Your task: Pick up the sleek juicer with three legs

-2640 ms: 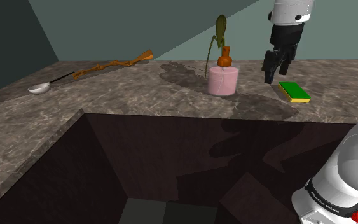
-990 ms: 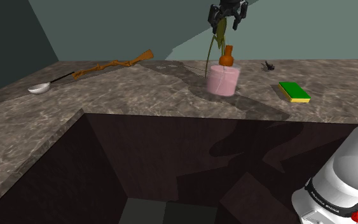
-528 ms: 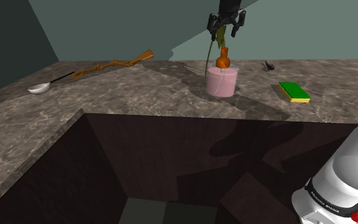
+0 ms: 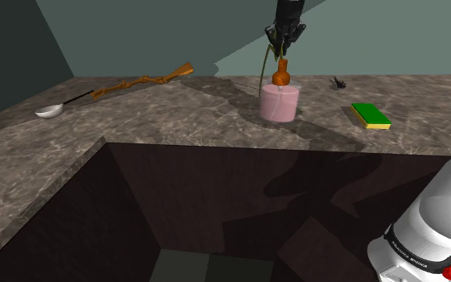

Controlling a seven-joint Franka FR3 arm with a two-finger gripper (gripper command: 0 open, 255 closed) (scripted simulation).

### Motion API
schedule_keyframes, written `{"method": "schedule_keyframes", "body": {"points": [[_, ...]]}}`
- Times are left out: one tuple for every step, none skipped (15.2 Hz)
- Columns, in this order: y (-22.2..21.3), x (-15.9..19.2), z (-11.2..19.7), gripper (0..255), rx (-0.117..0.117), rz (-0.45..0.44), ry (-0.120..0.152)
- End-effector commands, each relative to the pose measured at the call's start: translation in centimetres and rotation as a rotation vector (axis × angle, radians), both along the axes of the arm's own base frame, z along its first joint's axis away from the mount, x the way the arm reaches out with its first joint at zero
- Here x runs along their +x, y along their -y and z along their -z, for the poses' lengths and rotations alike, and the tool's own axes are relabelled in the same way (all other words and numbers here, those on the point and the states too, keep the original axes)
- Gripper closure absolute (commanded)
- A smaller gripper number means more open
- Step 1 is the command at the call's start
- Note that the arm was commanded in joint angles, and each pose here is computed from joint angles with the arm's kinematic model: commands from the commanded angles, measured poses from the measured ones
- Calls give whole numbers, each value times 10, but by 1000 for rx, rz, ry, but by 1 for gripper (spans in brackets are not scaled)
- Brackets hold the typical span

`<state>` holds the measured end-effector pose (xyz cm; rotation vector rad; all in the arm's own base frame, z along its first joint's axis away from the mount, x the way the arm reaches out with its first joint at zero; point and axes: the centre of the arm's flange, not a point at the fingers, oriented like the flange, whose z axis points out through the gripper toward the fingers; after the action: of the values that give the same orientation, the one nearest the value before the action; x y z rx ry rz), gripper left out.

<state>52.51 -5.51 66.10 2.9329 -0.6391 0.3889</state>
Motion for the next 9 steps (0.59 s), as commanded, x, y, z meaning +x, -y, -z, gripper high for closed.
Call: {"method": "schedule_keyframes", "body": {"points": [[0,0,0,255,0,0,-1],[0,0,0,255,0,0,-1],[0,0,0,255,0,0,-1],[0,1,-1,255,0,0,0],[0,0,-6,255,0,0,0],[0,1,-11,255,0,0,0],[0,1,-17,255,0,0,0],[0,1,-22,255,0,0,0],[0,1,-27,255,0,0,0]]}}
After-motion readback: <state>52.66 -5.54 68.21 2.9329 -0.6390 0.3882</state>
